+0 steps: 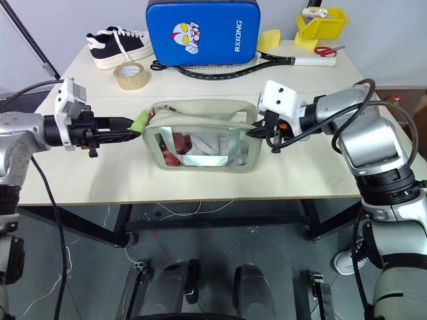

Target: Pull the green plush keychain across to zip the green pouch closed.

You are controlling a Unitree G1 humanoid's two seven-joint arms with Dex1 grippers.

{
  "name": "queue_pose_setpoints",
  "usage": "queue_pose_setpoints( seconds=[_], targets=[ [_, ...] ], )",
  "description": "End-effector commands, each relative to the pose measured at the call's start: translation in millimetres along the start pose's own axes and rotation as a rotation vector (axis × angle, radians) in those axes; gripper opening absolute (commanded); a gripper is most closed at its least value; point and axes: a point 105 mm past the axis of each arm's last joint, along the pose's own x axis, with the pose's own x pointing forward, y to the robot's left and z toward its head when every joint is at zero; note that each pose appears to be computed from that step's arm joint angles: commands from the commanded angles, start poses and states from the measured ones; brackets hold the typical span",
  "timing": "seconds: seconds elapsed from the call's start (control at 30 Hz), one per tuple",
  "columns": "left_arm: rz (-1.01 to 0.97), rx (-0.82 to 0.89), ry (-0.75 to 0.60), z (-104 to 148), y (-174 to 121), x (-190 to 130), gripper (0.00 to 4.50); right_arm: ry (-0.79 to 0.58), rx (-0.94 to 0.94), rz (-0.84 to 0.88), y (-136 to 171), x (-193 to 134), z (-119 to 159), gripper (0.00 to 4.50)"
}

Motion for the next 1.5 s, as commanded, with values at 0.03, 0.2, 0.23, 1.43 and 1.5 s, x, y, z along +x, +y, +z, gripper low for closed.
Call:
queue_pose_setpoints(
  seconds=[0.03, 0.2, 0.23, 1.43, 1.5],
  targets=[
    [0.011, 0.051, -0.021, 14.3, 0.6, -9.0, 0.06, -0.025, -0.031, -0.036, -6.2, -6.2, 12.4, 0.0],
    [0.028, 0.095, -0.108, 44.6, 4.9, 1.7, 0.06, -0.03, -0.022, -0.036, -6.0, -5.0, 12.7, 0.0],
    [0.001, 0.097, -0.163, 59.2, 1.2, 8.6, 0.06, -0.032, -0.022, -0.036, -5.8, -4.3, 13.1, 0.0],
    [0.006, 0.099, 0.027, 6.3, -6.8, 32.1, 0.57, -0.024, 0.016, -0.075, -11.1, -4.5, 13.3, 0.0],
    [0.047, 0.104, 0.045, 3.6, -1.5, 33.5, 0.0, -0.005, 0.019, -0.057, -8.4, -7.0, 12.0, 0.79]
  ],
)
